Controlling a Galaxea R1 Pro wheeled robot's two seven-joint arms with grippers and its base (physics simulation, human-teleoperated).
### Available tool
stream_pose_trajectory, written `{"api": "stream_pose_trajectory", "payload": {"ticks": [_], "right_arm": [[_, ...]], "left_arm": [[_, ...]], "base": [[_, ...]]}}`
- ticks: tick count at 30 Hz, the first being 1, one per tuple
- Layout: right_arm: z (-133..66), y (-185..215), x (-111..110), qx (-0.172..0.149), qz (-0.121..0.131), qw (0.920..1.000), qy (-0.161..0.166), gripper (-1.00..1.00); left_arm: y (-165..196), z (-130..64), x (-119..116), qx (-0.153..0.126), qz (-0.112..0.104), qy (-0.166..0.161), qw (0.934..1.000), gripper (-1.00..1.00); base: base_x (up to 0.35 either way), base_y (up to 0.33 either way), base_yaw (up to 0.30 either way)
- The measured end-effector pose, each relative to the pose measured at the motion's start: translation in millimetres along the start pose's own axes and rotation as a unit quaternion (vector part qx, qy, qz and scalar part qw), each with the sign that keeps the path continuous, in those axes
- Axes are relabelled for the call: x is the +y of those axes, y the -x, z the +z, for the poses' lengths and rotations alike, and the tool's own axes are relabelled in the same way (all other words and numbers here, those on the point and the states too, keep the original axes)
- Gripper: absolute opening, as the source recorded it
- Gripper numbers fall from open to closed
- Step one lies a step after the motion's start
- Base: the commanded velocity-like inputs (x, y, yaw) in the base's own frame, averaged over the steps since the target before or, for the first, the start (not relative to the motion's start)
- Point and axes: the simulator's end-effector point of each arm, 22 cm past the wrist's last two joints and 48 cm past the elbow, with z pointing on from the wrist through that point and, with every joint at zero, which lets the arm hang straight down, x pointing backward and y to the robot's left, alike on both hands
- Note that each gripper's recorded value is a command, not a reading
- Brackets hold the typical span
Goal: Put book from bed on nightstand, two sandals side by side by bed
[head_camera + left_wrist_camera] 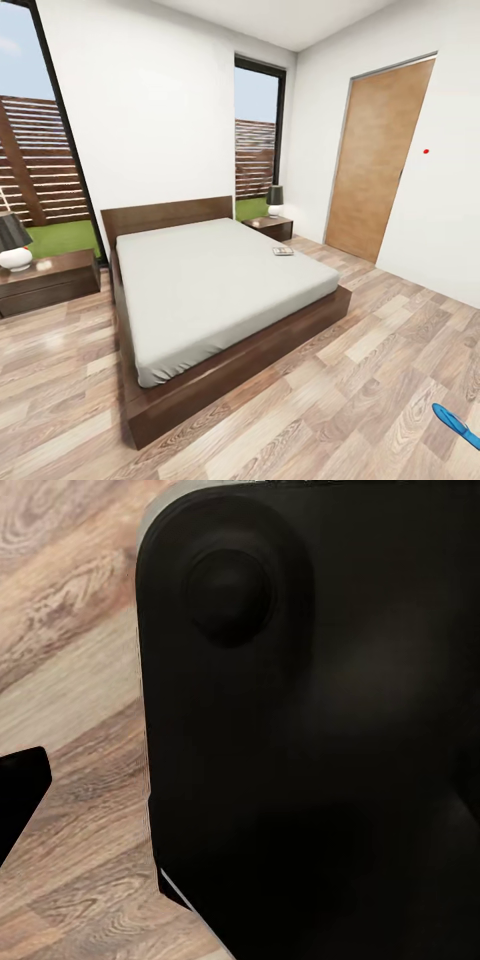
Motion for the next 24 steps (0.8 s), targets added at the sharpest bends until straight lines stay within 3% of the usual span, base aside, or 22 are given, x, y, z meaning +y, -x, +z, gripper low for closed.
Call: {"api": "stream_pose_trajectory", "payload": {"ticks": [8,24], "right_arm": [[0.0,0.2,0.6,0.000,0.002,1.0000,0.001,1.00],[0.0,0.2,0.7,-0.001,0.002,1.0000,0.002,1.00]], "left_arm": [[0.3,0.0,0.0,0.000,0.000,0.000,1.0000,1.00],[0.4,0.0,-0.3,0.000,0.000,0.000,1.0000,1.00]], "base": [[0.155,-0.140,-0.066],[0.157,-0.141,-0.160]]}}
